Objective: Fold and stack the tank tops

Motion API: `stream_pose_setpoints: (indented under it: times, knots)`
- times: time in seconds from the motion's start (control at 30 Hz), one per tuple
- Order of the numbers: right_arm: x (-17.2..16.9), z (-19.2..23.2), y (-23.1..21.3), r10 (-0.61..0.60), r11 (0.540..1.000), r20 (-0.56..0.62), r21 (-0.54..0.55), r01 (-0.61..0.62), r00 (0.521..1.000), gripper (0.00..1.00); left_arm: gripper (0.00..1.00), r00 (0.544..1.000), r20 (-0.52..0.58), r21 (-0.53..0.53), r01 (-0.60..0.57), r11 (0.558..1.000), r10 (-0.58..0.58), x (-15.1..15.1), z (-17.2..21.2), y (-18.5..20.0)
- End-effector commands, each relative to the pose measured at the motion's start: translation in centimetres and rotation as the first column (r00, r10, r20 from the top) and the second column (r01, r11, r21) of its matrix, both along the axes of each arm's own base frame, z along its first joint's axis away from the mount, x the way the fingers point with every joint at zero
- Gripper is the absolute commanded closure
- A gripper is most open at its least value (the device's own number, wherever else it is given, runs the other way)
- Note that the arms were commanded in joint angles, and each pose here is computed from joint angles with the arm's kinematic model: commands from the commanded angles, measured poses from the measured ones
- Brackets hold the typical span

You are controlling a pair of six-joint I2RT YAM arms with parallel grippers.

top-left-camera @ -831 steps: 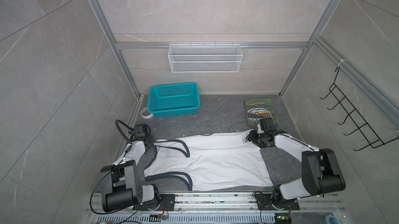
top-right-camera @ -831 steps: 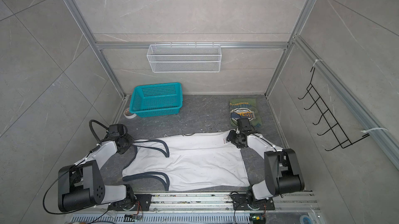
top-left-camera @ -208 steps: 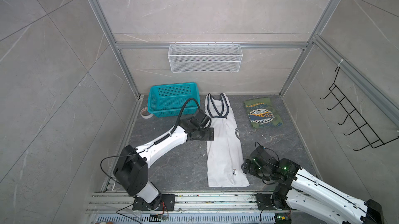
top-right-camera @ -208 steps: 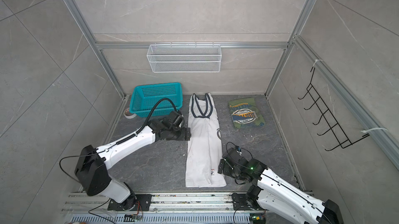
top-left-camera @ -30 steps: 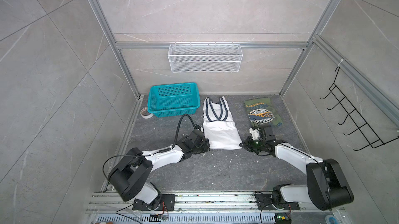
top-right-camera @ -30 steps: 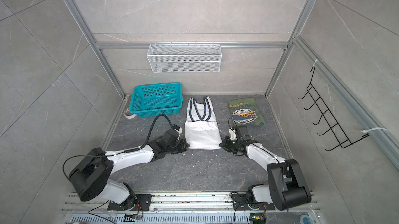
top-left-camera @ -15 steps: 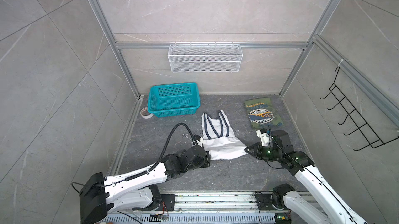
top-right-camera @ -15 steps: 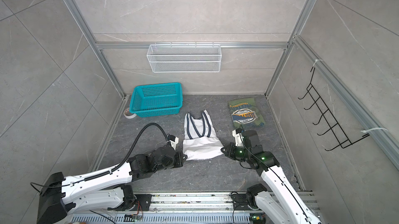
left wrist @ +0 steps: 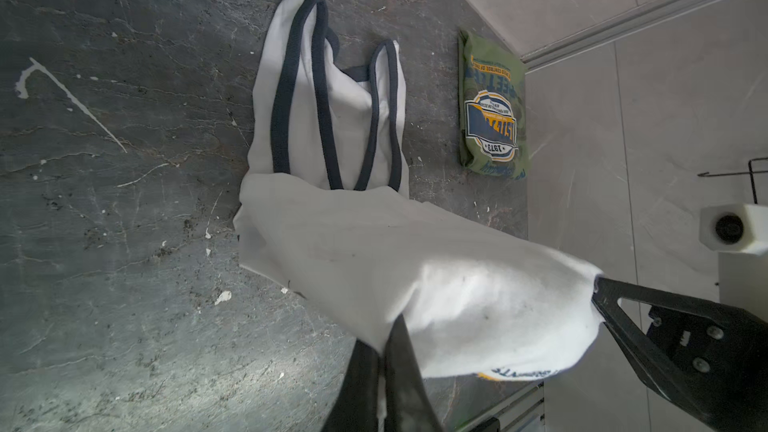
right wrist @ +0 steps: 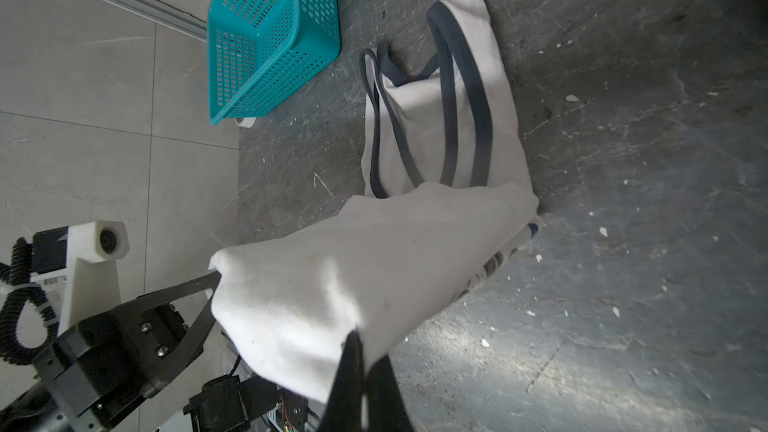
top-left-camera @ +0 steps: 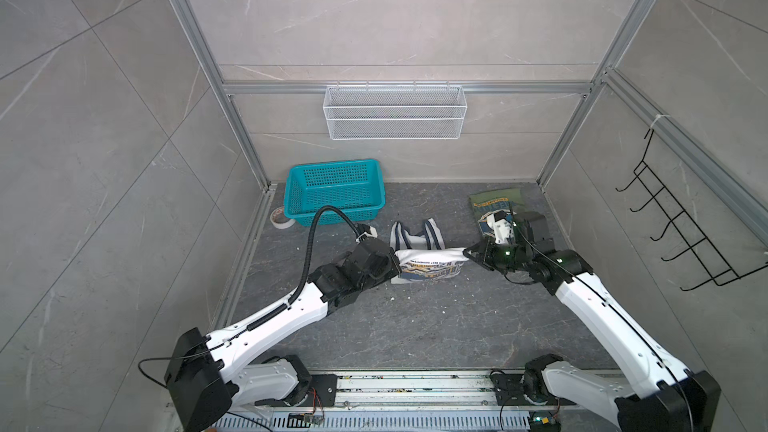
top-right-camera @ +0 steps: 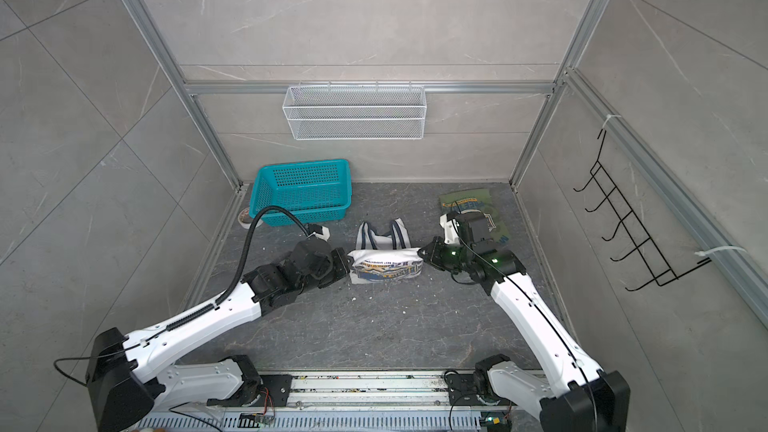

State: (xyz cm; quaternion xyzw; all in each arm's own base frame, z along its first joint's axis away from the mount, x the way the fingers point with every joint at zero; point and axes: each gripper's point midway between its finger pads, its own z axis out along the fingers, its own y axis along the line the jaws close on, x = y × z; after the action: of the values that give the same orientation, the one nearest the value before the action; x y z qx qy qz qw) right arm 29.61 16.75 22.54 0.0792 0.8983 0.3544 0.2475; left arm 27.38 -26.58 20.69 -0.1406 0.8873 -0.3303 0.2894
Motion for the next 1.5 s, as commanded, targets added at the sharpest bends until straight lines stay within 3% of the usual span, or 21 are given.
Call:
stream_pose_setpoints:
  times: [0.0,0.57,0.73,0.8,0.87,0.97,1.07,1.17,1.3,1.47]
  knots:
    - [3.3,1.9,0.4,-0.012,1.0,0.085,-0.019,0.013,0.996,1.0,1.0,0.999,0.029,-0.085,0.019,0.996,-0.017,3.1,2.8,-0.8]
    - [15.6,-2.0,1.9,-0.05,0.996,0.053,-0.073,0.054,0.997,1.0,0.99,0.994,-0.084,-0.083,-0.071,0.994,0.064,16.5,-0.5,0.0]
    - [18.5,-4.0,2.1,-0.053,0.995,0.031,-0.086,0.056,0.998,0.99,0.91,0.988,-0.13,-0.072,-0.092,0.993,0.082,19.5,-2.6,0.3]
    - [19.5,-4.7,2.3,-0.054,0.995,0.024,-0.088,0.055,0.998,0.85,0.83,0.986,-0.14,-0.065,-0.098,0.993,0.089,20.5,-3.4,0.3]
    - [20.5,-5.4,2.1,-0.066,0.993,0.022,-0.095,0.068,0.998,0.62,0.68,0.984,-0.144,-0.035,-0.108,0.993,0.102,21.2,-3.8,0.4]
    - [21.8,-5.9,1.8,-0.073,0.992,0.022,-0.102,0.075,0.997,0.49,0.52,0.988,-0.119,-0.013,-0.103,0.995,0.1,22.3,-3.3,0.4]
    - [22.1,-4.9,1.7,-0.062,0.991,0.046,-0.12,0.067,0.997,0.43,0.39,0.995,-0.073,0.048,-0.069,0.996,0.072,22.7,-1.3,0.5]
    - [21.2,-4.1,1.6,-0.041,0.989,0.067,-0.141,0.05,0.997,0.41,0.35,0.999,-0.028,0.097,-0.031,0.995,0.033,21.7,0.3,0.5]
    - [18.7,-5.4,2.4,0.021,0.983,0.061,-0.186,-0.009,0.998,0.41,0.36,0.998,0.003,0.169,0.057,0.984,-0.058,18.9,-0.3,-1.2]
    - [17.4,-8.8,4.8,0.078,0.978,0.019,-0.196,-0.073,0.997,0.47,0.43,0.991,-0.062,0.173,0.131,0.976,-0.122,17.6,-4.8,-4.1]
